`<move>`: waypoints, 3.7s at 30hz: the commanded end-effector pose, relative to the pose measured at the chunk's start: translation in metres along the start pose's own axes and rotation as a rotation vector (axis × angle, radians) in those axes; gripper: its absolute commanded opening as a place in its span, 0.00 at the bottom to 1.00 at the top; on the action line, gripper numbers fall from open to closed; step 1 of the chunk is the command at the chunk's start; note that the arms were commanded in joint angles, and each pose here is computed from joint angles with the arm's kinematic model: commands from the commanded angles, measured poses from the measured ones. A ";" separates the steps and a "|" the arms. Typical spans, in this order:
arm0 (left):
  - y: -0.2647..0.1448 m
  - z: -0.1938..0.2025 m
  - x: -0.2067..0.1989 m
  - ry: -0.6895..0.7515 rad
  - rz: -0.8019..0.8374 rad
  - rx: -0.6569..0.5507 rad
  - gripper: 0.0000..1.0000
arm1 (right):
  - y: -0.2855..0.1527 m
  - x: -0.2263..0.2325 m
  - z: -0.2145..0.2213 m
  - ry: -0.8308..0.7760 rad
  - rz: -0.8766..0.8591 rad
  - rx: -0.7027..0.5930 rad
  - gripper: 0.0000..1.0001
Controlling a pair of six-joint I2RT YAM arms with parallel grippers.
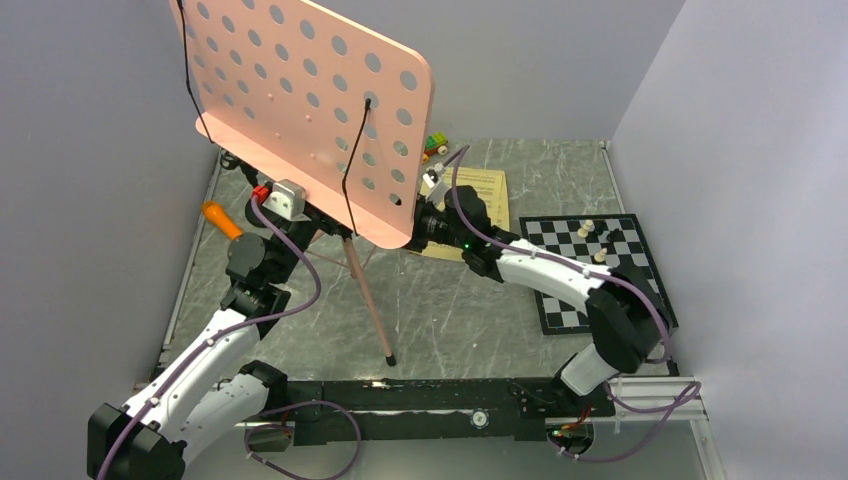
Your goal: Pack up the instrument practice props
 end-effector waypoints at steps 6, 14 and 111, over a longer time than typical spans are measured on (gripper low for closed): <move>-0.010 0.032 -0.008 -0.004 0.032 0.115 0.00 | 0.004 0.043 0.001 0.387 -0.164 0.143 0.79; -0.010 0.030 -0.007 0.001 0.030 0.107 0.00 | 0.018 0.047 -0.010 0.430 -0.181 0.113 0.68; -0.010 0.040 -0.010 0.004 0.023 0.151 0.00 | 0.036 0.019 -0.049 -0.363 0.002 -0.111 0.00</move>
Point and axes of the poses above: each gripper's point midway between its finger pads, its own y axis out along the fingers, its own x axis along the line the jaws close on, z = x × y, the point moved 5 cm from there along -y, back along the fingers, and after that the axes turned 8 degrees about y, right-handed, at the moved point
